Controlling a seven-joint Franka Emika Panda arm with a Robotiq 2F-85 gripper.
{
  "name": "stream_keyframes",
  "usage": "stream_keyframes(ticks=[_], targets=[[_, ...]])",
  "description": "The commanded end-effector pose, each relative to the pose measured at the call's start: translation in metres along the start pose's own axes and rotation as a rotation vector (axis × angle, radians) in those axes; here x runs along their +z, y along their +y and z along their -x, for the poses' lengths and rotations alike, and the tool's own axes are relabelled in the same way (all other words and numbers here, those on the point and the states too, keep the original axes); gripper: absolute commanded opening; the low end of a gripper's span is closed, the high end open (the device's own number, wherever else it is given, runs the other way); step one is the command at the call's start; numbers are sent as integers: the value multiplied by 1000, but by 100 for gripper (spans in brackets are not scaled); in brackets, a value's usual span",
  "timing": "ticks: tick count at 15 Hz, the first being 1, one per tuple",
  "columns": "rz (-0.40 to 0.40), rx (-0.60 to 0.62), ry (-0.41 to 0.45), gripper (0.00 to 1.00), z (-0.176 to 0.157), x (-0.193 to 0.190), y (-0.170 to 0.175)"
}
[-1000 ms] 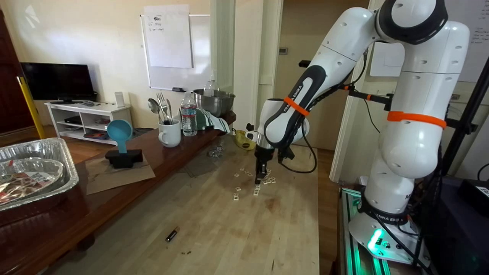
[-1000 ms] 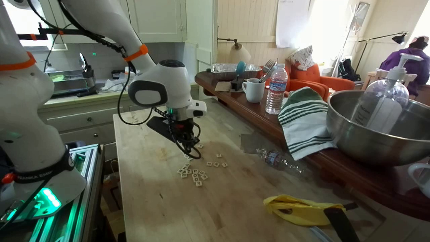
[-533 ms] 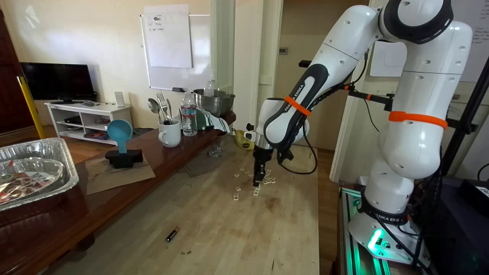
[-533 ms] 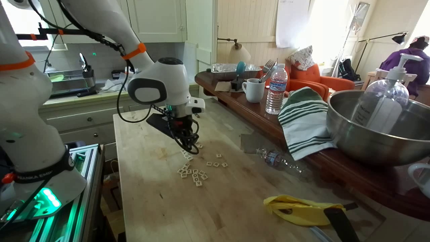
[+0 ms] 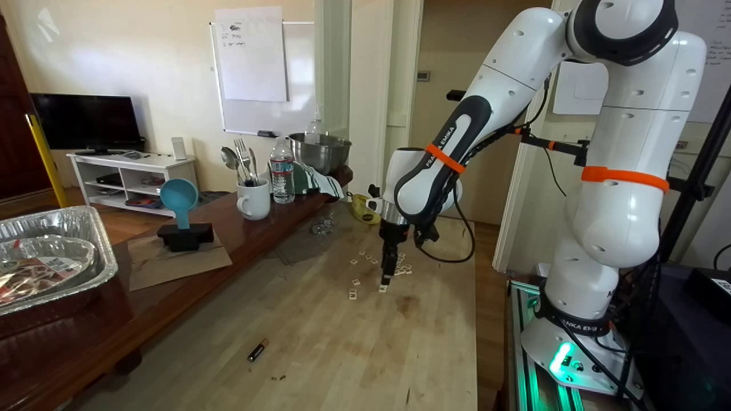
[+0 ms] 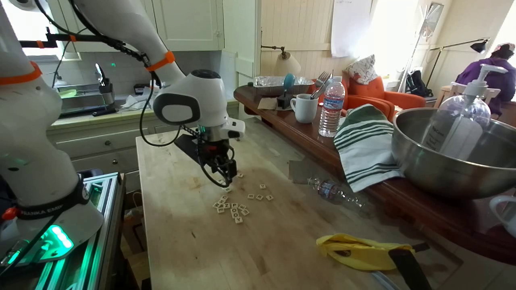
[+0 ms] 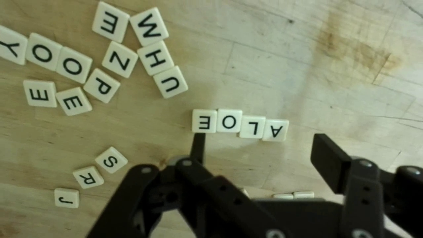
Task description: Spell the word aloe using the tile letters
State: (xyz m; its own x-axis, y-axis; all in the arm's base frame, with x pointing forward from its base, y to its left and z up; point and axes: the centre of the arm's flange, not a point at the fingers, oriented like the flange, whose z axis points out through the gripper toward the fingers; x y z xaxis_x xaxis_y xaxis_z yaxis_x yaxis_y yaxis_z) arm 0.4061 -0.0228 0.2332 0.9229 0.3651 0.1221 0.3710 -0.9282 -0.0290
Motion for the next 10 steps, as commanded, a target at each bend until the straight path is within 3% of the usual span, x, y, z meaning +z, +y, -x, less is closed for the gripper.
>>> stream_keyframes(ticks=[1,10], targets=[[-7,42,-22,100,5,-6,-4],[3,53,-2,100,1,0,1]])
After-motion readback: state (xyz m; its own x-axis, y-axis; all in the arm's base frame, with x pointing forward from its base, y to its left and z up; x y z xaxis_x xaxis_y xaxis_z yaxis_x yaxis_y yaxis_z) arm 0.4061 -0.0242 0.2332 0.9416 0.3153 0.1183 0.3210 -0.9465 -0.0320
